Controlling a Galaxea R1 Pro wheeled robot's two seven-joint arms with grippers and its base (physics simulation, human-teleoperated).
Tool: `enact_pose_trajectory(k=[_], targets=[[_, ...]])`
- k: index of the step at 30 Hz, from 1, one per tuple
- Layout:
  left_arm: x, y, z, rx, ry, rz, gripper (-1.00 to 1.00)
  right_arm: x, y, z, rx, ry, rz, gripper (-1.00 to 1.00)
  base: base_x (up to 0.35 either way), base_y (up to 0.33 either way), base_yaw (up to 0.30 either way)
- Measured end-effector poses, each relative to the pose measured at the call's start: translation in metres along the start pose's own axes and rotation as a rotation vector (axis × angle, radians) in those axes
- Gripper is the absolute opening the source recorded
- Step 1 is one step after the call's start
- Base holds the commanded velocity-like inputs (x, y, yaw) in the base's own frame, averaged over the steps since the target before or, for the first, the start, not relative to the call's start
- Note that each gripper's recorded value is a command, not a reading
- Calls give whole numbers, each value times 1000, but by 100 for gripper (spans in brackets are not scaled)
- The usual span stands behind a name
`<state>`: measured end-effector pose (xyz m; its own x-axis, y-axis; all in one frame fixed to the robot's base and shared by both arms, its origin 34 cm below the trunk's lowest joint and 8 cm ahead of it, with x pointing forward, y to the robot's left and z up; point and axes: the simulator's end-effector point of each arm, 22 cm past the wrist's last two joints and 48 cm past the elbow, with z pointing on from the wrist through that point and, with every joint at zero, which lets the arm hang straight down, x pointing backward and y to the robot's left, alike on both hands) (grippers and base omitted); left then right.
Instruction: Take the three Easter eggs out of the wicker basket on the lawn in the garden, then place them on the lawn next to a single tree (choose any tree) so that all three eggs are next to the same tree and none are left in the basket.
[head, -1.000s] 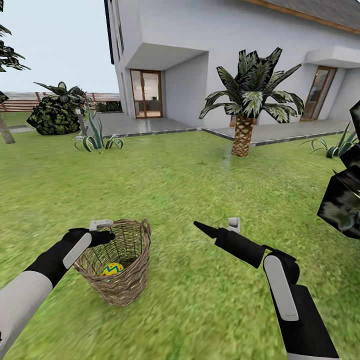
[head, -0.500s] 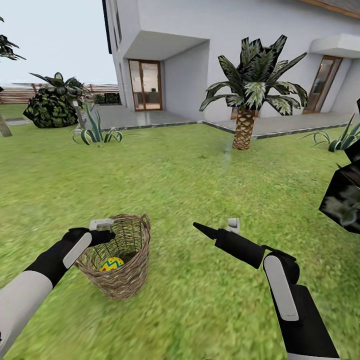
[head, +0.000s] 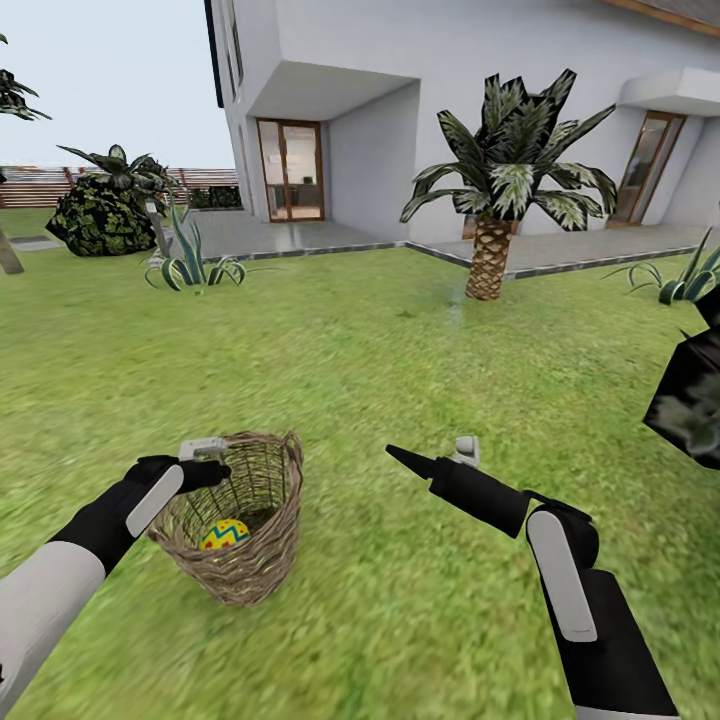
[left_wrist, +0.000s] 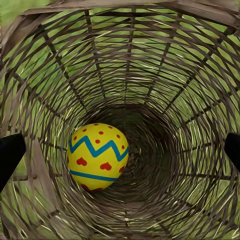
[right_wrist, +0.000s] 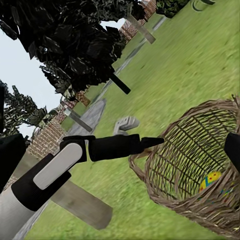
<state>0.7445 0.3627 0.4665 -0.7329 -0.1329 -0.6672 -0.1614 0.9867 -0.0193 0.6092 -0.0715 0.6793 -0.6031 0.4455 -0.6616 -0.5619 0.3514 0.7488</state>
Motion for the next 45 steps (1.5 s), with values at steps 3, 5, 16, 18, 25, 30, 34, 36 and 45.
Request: enact_pose_trajectory(k=[3, 5, 16, 18, 25, 30, 34, 36, 45], targets=[[0, 0, 0, 0, -1, 0, 100, 0, 0, 0, 1, 0, 0, 100, 26, 13, 0], [0, 0, 0, 0, 0, 0, 100, 0, 0, 0, 1, 0, 0, 100, 14, 5, 0], [2, 0, 0, -1, 5, 1, 100, 0, 0, 0, 1, -1, 0, 100, 167, 43, 0], [1, 0, 0, -1, 4, 1, 100, 0, 0, -1, 1, -1, 0, 100, 64, 13, 0], [2, 0, 1, -2, 6, 1, 100, 0, 0, -1, 1, 0, 0, 100, 49, 4, 0], [2, 0, 1, -1, 5, 0, 100, 0, -1, 0, 1, 0, 0, 100, 9, 1, 0], [2, 0, 1, 1, 5, -1, 100, 0, -1, 0, 1, 1, 1, 100, 2, 0, 0], [1, 0, 0, 1, 3, -1, 100, 0, -1, 0, 1, 1, 1, 100, 0, 0, 0], [5, 0, 4, 0, 10, -3, 100, 2, -5, 0, 6, 4, 7, 100, 0, 0, 0]])
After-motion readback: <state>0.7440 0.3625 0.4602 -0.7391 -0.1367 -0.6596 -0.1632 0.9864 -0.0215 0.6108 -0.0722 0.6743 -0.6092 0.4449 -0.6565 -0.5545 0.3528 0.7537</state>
